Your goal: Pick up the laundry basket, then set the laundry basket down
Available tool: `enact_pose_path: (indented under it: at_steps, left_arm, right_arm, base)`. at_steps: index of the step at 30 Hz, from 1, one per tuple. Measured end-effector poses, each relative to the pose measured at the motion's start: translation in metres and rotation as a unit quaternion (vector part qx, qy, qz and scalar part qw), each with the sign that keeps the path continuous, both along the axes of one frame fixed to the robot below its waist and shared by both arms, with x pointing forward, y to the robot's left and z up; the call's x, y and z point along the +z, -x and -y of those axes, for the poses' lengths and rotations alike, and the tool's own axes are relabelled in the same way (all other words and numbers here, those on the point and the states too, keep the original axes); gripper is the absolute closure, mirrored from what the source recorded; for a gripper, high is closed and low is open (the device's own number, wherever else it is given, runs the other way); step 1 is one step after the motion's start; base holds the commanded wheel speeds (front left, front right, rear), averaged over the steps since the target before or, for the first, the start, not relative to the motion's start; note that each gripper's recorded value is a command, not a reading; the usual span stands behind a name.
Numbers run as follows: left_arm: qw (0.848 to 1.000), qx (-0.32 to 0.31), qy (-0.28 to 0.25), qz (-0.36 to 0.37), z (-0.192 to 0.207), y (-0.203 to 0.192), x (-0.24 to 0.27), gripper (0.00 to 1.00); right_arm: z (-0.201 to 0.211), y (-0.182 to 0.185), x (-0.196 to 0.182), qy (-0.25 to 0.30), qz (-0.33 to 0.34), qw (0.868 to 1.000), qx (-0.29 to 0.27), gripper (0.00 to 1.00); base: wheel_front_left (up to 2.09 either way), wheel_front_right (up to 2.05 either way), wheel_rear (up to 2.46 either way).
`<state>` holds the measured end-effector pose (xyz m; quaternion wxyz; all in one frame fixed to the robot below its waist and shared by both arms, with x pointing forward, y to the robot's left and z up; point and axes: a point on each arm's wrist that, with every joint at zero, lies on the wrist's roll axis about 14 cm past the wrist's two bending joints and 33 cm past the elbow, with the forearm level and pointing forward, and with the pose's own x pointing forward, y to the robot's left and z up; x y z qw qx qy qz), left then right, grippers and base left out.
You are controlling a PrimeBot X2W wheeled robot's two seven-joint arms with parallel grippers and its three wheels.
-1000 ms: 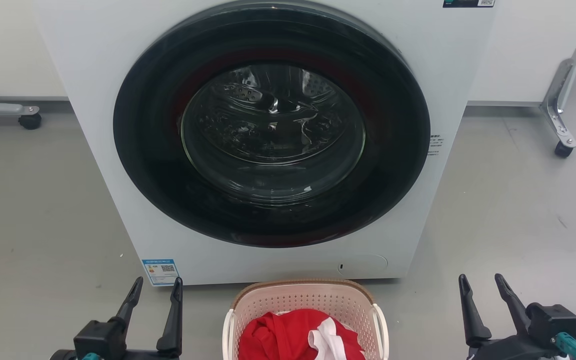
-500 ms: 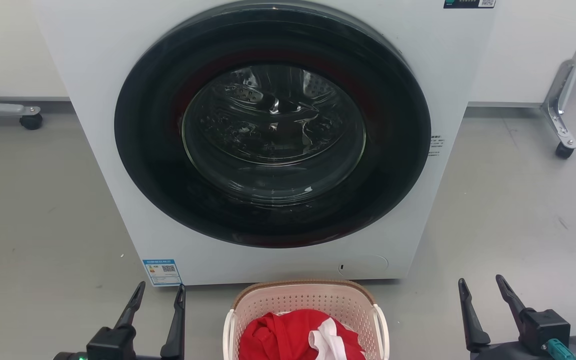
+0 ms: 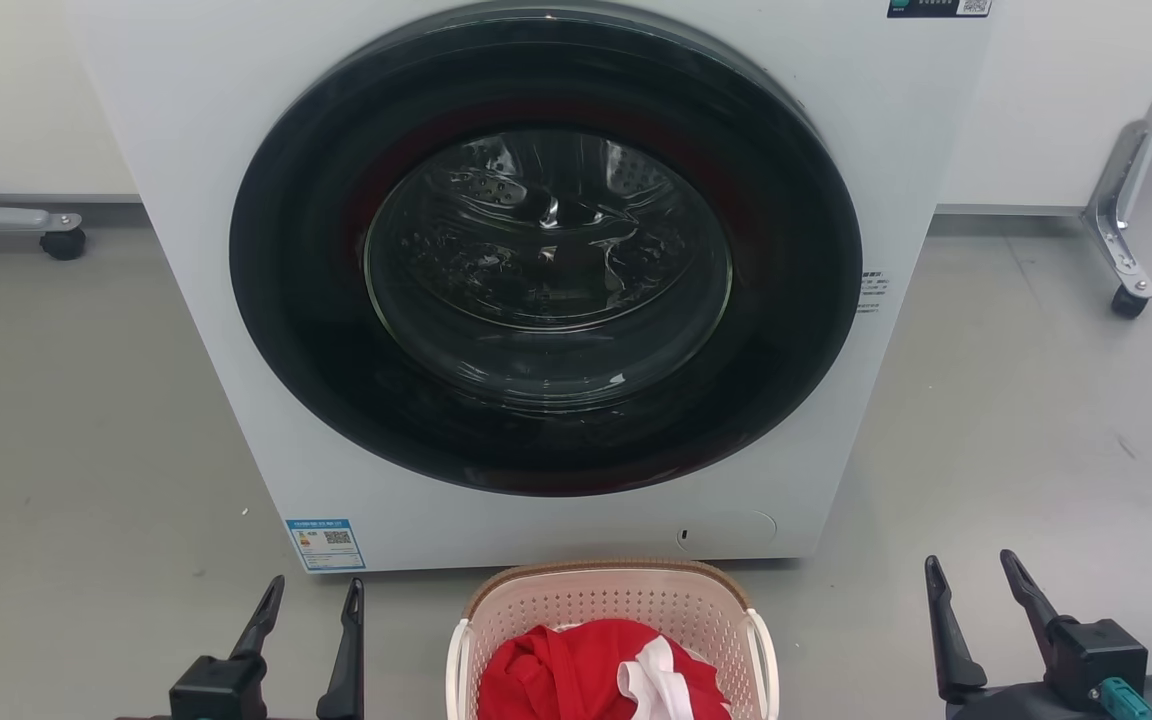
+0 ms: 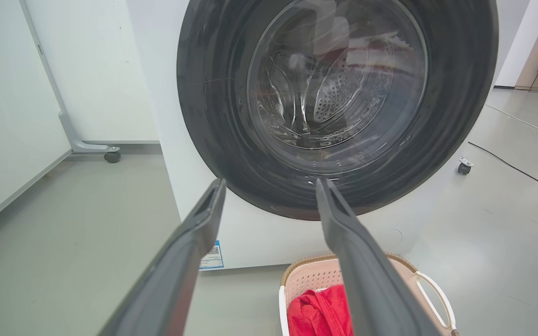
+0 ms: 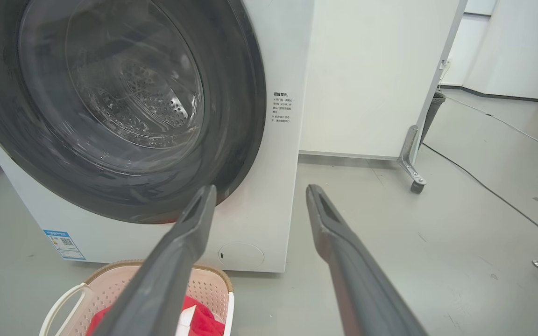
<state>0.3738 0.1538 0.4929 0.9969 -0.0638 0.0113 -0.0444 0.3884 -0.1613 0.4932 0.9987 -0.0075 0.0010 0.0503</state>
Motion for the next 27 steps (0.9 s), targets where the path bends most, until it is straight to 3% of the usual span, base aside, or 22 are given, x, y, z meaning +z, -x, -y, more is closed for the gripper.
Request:
enact_pose_path:
  at_steps: [27]
  left_arm:
    - [0.999,0.008,0.013,-0.037,0.0,-0.005,-0.023,0.0]
  right_arm:
    - [0.0,-0.004,-0.028,-0.012,-0.039,0.999,-0.01,0.0]
  base:
    - [0.0,0.0,0.0]
